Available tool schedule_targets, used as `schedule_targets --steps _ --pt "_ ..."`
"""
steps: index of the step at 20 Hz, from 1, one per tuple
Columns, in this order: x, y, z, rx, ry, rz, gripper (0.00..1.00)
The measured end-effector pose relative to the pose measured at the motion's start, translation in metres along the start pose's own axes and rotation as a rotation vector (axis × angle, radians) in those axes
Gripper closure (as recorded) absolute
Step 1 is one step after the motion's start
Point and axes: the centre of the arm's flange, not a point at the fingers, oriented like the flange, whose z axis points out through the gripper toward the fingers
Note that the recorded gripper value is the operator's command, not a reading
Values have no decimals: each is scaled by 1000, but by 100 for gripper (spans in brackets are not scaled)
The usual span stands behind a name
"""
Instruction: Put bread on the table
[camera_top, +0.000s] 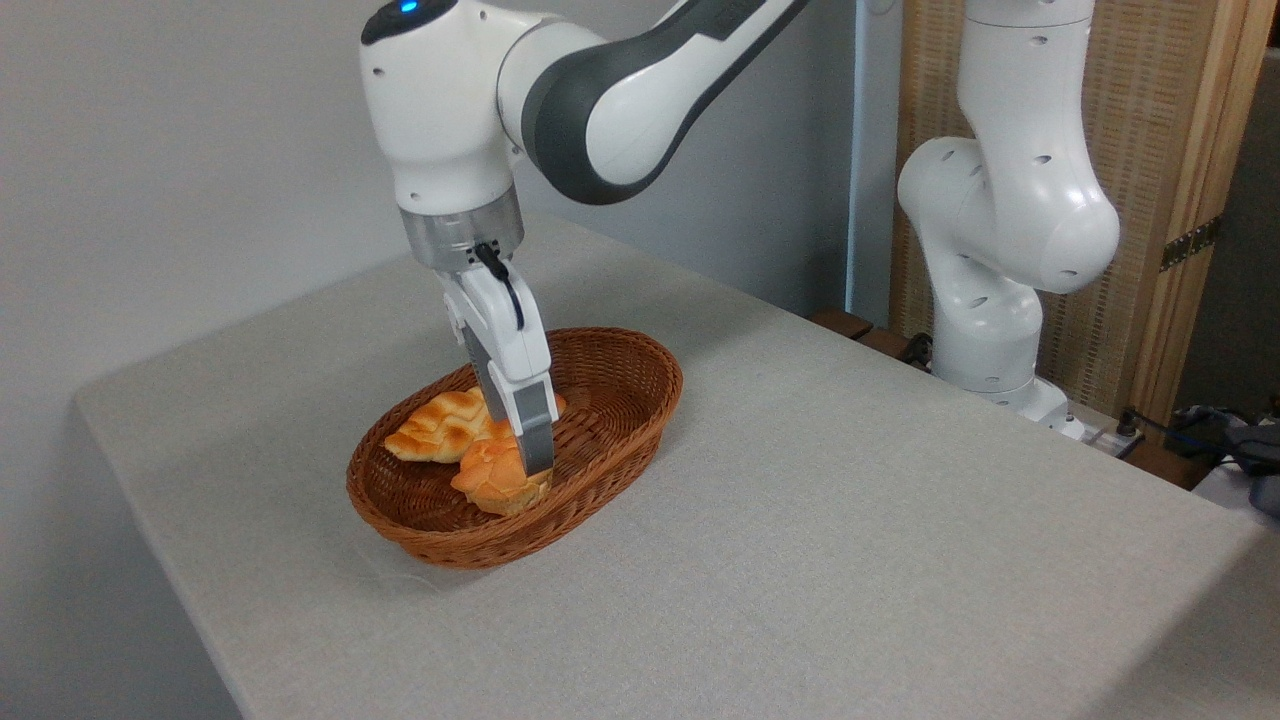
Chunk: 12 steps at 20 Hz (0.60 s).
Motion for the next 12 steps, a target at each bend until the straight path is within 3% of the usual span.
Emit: schedule_targets --steps 10,12 --pt "6 -10 27 8 -27 21 0" --pt "6 -11 31 6 -30 21 6"
